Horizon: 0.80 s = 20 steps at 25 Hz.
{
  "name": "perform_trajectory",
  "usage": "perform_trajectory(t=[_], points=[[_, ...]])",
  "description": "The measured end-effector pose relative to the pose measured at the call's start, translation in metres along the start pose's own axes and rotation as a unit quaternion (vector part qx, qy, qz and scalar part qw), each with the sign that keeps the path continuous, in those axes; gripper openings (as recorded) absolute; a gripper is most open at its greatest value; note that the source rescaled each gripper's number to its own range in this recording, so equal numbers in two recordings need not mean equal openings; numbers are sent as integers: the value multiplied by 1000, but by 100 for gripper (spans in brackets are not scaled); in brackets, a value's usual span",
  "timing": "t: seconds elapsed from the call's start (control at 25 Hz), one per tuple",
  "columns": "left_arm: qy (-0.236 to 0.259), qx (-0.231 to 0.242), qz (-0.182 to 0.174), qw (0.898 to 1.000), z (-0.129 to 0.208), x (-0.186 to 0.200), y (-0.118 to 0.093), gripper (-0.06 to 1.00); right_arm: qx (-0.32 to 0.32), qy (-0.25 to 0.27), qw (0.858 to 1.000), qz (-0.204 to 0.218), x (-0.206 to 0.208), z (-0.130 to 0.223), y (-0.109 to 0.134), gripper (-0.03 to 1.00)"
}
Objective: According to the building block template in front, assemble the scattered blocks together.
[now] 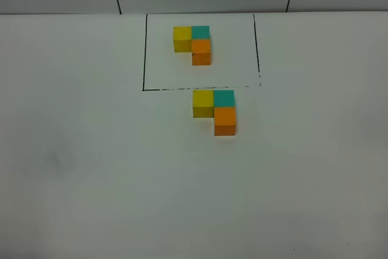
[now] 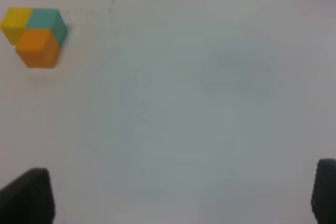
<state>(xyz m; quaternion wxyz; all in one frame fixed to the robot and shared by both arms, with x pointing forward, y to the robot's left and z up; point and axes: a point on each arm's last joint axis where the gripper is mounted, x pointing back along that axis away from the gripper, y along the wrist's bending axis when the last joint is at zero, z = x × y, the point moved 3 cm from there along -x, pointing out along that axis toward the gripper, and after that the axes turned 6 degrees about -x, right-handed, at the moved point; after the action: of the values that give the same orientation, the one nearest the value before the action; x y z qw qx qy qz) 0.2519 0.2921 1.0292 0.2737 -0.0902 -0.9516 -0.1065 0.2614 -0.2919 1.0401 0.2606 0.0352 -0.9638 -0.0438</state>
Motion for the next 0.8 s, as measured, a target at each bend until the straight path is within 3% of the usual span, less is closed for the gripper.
perform_trajectory(t=[0.8], points=[[0, 0, 0, 1000, 0, 0, 0, 67, 4, -17, 1000, 0, 0, 2, -1, 97]])
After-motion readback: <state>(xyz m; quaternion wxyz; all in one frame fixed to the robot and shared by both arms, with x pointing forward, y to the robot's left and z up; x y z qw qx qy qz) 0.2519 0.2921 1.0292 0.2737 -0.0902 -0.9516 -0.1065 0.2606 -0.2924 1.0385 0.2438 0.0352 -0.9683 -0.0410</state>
